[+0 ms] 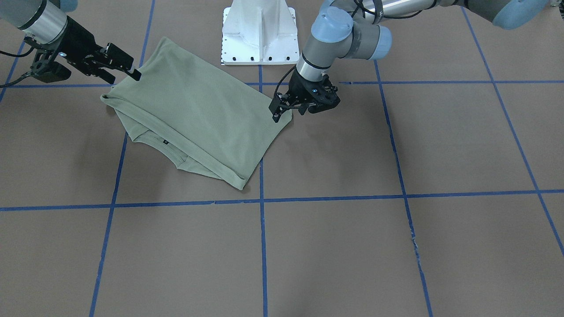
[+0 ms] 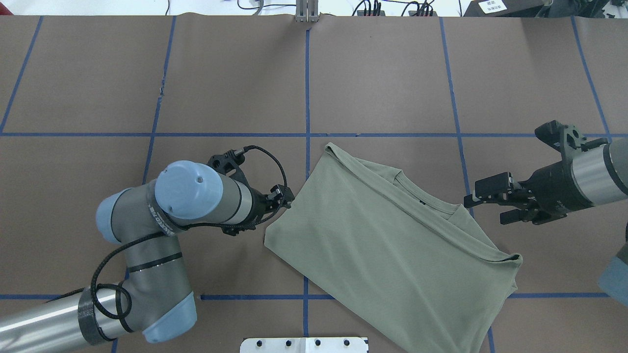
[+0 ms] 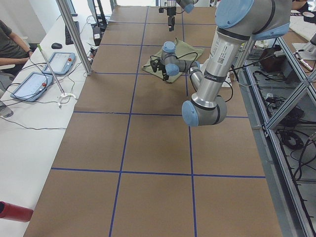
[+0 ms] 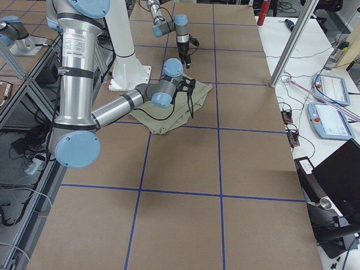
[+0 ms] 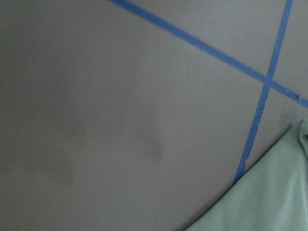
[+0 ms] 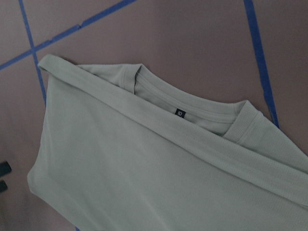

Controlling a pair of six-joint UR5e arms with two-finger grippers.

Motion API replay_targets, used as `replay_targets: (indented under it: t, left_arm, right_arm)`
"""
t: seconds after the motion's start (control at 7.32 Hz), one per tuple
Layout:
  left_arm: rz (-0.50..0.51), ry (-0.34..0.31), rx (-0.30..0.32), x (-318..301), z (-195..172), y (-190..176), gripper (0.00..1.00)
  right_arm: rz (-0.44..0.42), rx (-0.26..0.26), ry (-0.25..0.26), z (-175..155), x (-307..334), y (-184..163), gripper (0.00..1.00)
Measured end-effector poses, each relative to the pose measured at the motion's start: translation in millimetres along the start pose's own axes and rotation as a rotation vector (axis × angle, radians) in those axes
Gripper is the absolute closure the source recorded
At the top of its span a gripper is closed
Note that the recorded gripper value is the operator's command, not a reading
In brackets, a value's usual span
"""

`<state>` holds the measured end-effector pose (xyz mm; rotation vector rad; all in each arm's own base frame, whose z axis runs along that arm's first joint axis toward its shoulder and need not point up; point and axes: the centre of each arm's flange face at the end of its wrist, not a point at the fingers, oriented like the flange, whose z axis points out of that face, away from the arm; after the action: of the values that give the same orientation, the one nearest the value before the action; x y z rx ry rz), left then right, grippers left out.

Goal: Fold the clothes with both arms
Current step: 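Release the shirt with the right gripper while the left gripper grasps its corner, then drag the shirt corner with the left gripper away from the robot, straightening it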

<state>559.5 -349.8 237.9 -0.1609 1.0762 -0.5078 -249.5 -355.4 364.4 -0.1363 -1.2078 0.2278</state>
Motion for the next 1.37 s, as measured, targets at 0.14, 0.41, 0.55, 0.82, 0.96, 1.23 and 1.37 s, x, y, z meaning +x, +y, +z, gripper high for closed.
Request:
replay_targets:
  t: [0.14, 0.41, 0.55, 0.82, 0.96, 1.23, 1.37]
  left_arm:
    - [-0.042, -0.017, -0.010, -1, 8, 14, 0.06]
    - [-0.076, -0.033, 0.012, 0, 19, 17, 0.10]
    - [-0.081, -0.038, 0.021, 0, 22, 16, 0.10]
    - [-0.090, -0.045, 0.029, -2, 26, 15, 0.11]
    - [-0.100, -0.052, 0.031, -3, 30, 14, 0.14]
    - [-0.112, -0.056, 0.031, -1, 33, 16, 0.38]
    - [-0.112, -0.055, 0.030, 0, 33, 17, 0.57]
  right_arm:
    - [0.007, 0.016, -0.001, -3, 2, -6, 0.00]
    - [0.014, 0.026, 0.000, -4, 3, -11, 0.00]
    - [0.018, 0.029, 0.001, -5, 4, -12, 0.00]
    - [0.020, 0.032, 0.001, -6, 5, -14, 0.00]
    - [0.020, 0.032, 0.001, -6, 5, -14, 0.00]
    - [0.021, 0.033, 0.000, -7, 5, -15, 0.00]
    - [0.022, 0.033, 0.000, -7, 6, -15, 0.00]
